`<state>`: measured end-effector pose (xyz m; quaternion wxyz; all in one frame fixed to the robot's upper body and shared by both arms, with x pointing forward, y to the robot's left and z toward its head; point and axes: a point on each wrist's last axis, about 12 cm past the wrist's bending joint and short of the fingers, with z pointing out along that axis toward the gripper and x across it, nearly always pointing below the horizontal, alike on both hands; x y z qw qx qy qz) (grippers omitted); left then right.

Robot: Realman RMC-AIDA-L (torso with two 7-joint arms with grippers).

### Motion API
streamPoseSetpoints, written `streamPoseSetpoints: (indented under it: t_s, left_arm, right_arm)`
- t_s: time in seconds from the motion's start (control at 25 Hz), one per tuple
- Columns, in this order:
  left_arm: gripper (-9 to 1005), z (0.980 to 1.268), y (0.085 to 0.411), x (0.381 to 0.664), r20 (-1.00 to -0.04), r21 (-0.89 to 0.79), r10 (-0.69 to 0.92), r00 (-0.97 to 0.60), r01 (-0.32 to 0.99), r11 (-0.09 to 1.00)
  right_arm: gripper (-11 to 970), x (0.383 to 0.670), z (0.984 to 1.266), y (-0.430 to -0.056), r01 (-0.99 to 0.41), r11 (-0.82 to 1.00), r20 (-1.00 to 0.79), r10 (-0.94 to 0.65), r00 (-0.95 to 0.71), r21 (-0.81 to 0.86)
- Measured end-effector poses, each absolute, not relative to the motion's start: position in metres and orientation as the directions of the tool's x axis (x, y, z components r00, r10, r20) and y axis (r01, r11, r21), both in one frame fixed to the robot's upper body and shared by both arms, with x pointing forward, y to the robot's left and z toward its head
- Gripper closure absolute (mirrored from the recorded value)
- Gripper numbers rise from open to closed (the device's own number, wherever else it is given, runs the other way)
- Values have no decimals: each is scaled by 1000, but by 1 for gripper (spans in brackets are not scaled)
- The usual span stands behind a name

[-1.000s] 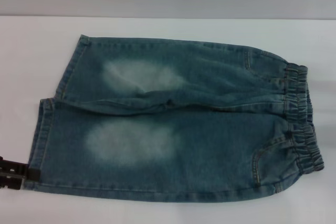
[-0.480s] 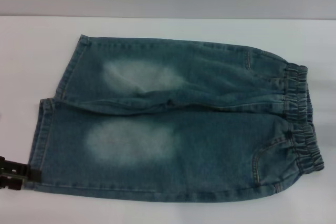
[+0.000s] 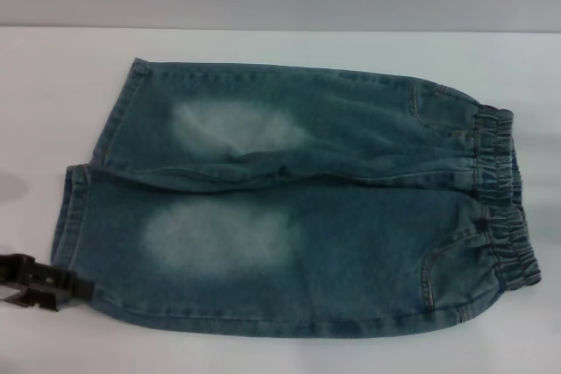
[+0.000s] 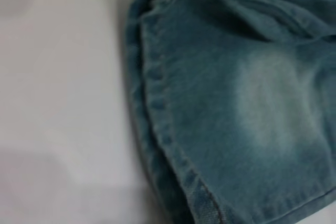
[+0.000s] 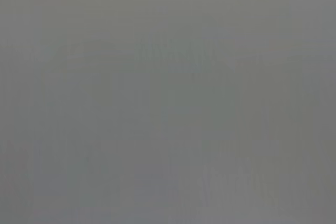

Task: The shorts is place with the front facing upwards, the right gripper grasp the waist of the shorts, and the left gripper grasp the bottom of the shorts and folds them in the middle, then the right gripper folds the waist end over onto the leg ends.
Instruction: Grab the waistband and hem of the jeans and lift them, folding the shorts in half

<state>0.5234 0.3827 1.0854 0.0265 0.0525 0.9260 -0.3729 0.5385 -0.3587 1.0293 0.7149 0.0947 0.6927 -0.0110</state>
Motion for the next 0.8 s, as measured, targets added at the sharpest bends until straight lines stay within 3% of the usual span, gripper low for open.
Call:
streamPoseSetpoints:
  t_s: [0.36, 0.8]
  left_arm:
    - [220, 1101, 376, 532, -146, -739, 75, -986, 159, 654]
    - [226, 1102, 374, 533, -155, -736, 82, -984, 171, 655]
  right_arm:
    - [418, 538, 1028, -359, 154, 981, -992, 118, 33, 122]
    - [418, 538, 1028, -359, 154, 981, -993, 117, 30, 121]
